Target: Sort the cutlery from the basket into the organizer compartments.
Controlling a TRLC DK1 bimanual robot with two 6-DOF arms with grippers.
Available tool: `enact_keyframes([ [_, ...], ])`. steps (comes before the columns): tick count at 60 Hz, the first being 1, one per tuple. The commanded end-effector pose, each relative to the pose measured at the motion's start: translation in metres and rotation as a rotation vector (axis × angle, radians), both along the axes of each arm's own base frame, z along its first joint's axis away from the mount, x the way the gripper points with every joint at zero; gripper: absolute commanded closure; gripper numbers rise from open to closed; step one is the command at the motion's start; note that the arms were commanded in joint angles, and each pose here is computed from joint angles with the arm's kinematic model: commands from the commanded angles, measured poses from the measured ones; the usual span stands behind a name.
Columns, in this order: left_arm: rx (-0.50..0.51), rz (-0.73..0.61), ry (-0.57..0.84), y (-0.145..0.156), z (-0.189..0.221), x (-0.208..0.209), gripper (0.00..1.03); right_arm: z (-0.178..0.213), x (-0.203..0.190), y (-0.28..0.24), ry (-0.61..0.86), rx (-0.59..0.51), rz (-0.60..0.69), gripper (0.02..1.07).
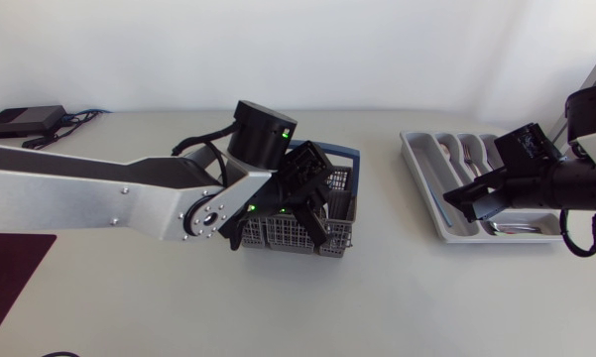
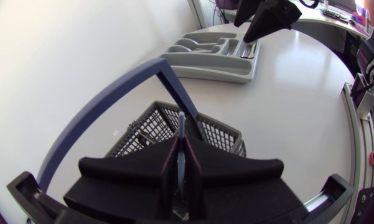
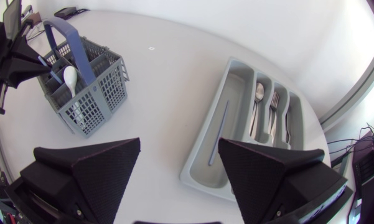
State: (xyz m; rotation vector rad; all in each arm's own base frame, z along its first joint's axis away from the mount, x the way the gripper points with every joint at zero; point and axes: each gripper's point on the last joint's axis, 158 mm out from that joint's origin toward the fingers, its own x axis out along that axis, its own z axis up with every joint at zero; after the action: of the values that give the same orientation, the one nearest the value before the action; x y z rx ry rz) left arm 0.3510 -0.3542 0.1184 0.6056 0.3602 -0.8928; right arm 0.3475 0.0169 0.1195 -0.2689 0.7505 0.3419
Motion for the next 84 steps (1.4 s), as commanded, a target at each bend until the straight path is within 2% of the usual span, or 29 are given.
enact_keyframes([
  [1, -0.012, -0.003, -0.037, 0.007, 0.015, -0.005, 1.0, -0.006, -0.007, 0.007, 0.012, 0.003, 0.013, 0.17],
  [12, -0.049, 0.001, -0.078, 0.017, 0.044, -0.012, 1.0, -0.003, -0.017, 0.029, -0.004, 0.002, 0.072, 0.17],
  [23, -0.133, 0.005, -0.124, 0.03, 0.102, -0.026, 1.0, 0.014, -0.033, 0.059, -0.058, 0.005, 0.165, 0.17],
  [33, -0.257, -0.012, -0.084, 0.04, 0.159, -0.046, 1.0, 0.035, -0.054, 0.093, -0.111, 0.023, 0.274, 0.17],
  [38, -0.303, -0.027, -0.039, 0.041, 0.174, -0.056, 1.0, 0.045, -0.065, 0.113, -0.123, 0.05, 0.338, 0.17],
  [51, -0.401, -0.07, 0.116, 0.043, 0.185, -0.067, 1.0, 0.068, -0.094, 0.165, -0.132, 0.137, 0.493, 0.17],
  [57, -0.435, -0.11, 0.207, 0.043, 0.181, -0.071, 1.0, 0.082, -0.097, 0.183, -0.119, 0.213, 0.542, 0.17],
  [66, -0.463, -0.14, 0.268, 0.042, 0.181, -0.075, 1.0, 0.086, -0.097, 0.205, -0.08, 0.277, 0.605, 0.18],
  [73, -0.482, -0.173, 0.314, 0.038, 0.181, -0.08, 1.0, 0.086, -0.096, 0.22, -0.046, 0.312, 0.64, 0.23],
  [84, -0.476, -0.199, 0.348, 0.03, 0.174, -0.083, 1.0, 0.086, -0.096, 0.24, -0.005, 0.361, 0.688, 0.38],
])
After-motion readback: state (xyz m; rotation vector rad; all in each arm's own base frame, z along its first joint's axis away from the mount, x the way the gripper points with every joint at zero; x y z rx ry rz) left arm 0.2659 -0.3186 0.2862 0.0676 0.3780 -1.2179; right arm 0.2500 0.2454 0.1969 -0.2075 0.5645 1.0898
